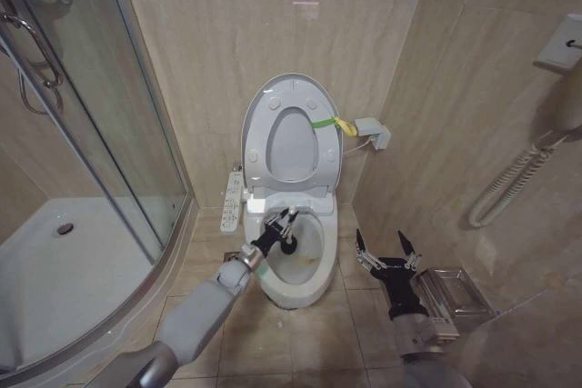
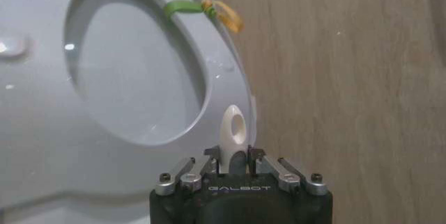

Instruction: Open the toilet lid, clean the toilet bowl with a toilet brush, close the toilet lid, and flush.

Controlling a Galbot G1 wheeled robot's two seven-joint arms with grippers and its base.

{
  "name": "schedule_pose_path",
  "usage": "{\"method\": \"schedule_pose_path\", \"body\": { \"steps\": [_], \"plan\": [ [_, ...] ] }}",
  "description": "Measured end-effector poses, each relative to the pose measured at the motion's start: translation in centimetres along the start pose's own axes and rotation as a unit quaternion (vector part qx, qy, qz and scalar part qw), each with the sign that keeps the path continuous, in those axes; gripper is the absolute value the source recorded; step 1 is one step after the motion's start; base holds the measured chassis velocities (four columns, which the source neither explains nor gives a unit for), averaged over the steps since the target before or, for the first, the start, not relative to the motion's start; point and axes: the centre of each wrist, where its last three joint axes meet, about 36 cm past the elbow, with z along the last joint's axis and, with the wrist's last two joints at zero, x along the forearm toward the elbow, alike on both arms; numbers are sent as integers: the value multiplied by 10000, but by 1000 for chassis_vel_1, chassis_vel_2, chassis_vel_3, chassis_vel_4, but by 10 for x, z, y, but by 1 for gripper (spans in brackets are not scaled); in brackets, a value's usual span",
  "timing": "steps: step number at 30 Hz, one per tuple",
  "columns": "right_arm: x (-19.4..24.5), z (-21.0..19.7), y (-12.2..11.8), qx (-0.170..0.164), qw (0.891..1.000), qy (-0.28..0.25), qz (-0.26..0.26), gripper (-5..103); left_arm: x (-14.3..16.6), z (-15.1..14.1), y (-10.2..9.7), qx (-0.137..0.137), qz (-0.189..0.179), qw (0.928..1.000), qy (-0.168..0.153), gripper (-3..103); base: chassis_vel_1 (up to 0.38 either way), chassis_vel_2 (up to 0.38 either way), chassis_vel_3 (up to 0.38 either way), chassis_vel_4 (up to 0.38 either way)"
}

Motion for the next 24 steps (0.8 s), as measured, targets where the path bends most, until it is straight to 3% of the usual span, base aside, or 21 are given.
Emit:
{"method": "schedule_pose_path", "body": {
  "steps": [2, 6, 14, 24],
  "plan": [
    [0, 0, 0, 0, 10000, 1, 0, 100, -2, -1, -1, 5, -1, 10000, -25, 25, 0, 0, 0, 0],
    [0, 0, 0, 0, 10000, 0, 0, 100, -17, -18, -23, 222, 75, 9993, -278, 25, 0, 0, 0, 0],
    [0, 0, 0, 0, 10000, 1, -1, 100, -11, -43, -58, 556, 232, 9971, -469, 25, 0, 0, 0, 0],
    [0, 0, 0, 0, 10000, 1, 0, 100, -7, -31, -62, 674, 207, 9967, -399, 25, 0, 0, 0, 0]
  ]
}}
